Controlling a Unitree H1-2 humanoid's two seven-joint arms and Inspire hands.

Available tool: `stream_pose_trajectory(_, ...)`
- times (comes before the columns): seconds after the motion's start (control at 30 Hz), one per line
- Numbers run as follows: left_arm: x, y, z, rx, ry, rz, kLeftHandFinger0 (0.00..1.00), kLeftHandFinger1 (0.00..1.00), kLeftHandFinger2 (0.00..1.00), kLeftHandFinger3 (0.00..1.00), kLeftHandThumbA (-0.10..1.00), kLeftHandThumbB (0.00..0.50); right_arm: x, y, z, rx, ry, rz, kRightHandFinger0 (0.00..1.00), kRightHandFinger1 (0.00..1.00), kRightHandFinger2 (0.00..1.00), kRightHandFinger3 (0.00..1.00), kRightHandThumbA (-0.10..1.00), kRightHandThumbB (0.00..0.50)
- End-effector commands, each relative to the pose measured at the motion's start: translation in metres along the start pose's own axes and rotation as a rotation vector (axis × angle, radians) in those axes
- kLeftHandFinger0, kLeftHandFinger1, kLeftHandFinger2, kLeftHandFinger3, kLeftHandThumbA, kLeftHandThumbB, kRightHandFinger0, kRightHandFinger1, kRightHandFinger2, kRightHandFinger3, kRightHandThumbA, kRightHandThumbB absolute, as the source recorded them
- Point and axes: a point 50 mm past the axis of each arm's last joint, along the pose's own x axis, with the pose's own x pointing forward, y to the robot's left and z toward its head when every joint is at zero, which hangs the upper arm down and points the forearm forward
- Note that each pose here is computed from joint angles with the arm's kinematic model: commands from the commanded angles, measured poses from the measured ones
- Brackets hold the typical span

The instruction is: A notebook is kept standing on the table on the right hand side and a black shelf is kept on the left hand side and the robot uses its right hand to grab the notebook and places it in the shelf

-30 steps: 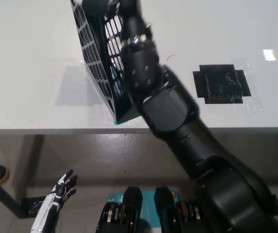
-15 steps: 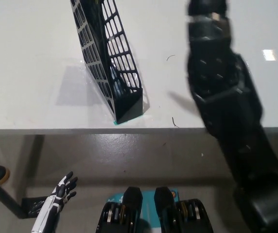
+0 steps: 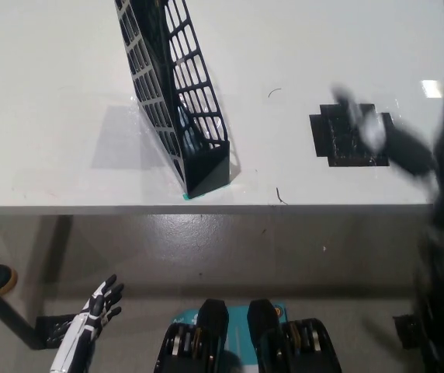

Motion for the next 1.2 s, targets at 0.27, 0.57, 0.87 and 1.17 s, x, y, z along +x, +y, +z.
stream_pose_trajectory(0.27, 0.005, 0.007, 0.012, 0.019, -0.070, 0.010, 1.00, 1.00, 1.00, 1.00, 1.00, 0.098, -0.111, 0.001, -0.058, 0.083, 0.308, 0.166, 1.00, 1.00, 1.00, 1.00, 1.00, 0.401)
stream_pose_trajectory(0.57, 0.006, 0.008, 0.013, 0.019, -0.074, 0.009, 1.00, 1.00, 1.00, 1.00, 1.00, 0.088, -0.153, 0.008, -0.114, 0.134, 0.539, 0.188, 1.00, 1.00, 1.00, 1.00, 1.00, 0.442)
stream_pose_trajectory(0.87, 0.011, 0.009, 0.013, -0.016, -0.098, 0.029, 1.00, 1.00, 1.00, 1.00, 1.00, 0.090, -0.181, 0.015, -0.138, 0.226, 0.673, 0.223, 1.00, 1.00, 1.00, 1.00, 1.00, 0.407)
stream_pose_trajectory(1.17, 0.012, 0.009, 0.014, -0.021, -0.087, 0.040, 1.00, 1.00, 1.00, 1.00, 1.00, 0.108, -0.185, 0.014, -0.142, 0.218, 0.695, 0.226, 1.00, 1.00, 1.00, 1.00, 1.00, 0.425)
